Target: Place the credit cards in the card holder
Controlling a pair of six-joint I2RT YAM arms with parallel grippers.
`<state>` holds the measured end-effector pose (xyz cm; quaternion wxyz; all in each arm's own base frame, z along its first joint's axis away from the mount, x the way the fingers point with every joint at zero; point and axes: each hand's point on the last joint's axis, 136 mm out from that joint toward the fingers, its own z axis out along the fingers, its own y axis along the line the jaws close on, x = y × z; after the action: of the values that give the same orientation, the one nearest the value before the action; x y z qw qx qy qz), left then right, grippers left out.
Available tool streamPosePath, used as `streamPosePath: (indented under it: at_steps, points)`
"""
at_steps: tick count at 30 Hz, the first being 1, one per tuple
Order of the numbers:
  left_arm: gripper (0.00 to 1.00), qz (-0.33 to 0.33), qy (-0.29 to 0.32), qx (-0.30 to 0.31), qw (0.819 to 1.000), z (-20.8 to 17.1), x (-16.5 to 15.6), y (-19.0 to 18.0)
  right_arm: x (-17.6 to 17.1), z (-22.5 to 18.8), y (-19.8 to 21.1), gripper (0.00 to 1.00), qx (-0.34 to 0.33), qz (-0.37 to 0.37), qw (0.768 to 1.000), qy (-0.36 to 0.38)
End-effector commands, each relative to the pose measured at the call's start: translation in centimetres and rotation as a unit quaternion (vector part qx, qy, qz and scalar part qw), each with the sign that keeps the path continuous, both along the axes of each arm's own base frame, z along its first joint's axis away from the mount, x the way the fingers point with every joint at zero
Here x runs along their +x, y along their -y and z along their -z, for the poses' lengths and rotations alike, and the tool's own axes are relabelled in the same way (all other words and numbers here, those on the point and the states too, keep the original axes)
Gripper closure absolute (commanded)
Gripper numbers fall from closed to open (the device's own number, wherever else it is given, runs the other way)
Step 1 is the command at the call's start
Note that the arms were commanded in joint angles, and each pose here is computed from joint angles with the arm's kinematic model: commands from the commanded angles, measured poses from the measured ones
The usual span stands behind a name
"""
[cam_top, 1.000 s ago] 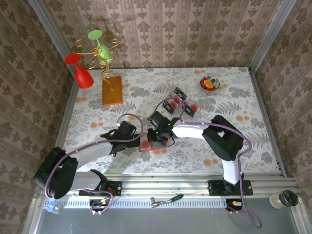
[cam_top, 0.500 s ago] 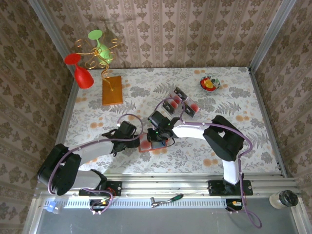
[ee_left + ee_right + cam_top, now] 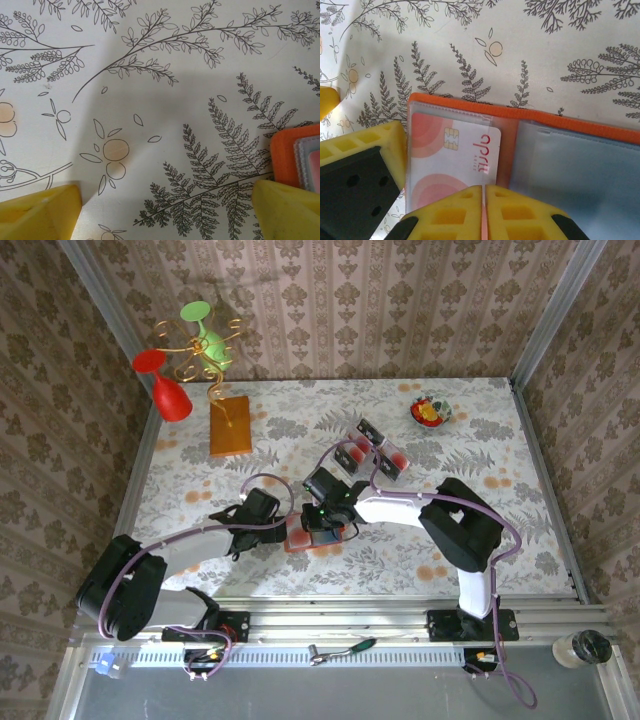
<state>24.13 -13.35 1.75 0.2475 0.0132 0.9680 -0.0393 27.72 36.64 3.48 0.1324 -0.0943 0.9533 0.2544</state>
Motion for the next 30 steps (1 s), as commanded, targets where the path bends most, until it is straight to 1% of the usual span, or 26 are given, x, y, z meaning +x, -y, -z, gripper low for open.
streamPosePath:
  at_steps: [1, 14, 21, 30]
  points:
    - [0.1, 0.008, -0.015, 0.0, 1.0, 0.8, -0.4, 0.1, -0.8, 0.8, -0.1, 0.88, -0.003, -0.001, 1.0, -0.013]
    - [0.1, 0.008, -0.014, -0.005, 1.0, 0.7, -0.3, 0.3, -1.1, 1.6, -1.4, 0.89, 0.006, -0.007, 1.0, -0.028]
    - [0.1, 0.007, -0.001, -0.014, 1.0, -0.6, 0.1, 0.6, -1.0, 1.7, -1.6, 0.88, 0.011, -0.004, 0.999, -0.03]
    - [0.1, -0.003, 0.018, -0.051, 0.999, -2.7, 0.5, 1.3, -1.0, 1.2, -1.7, 0.88, 0.017, -0.003, 0.999, -0.028]
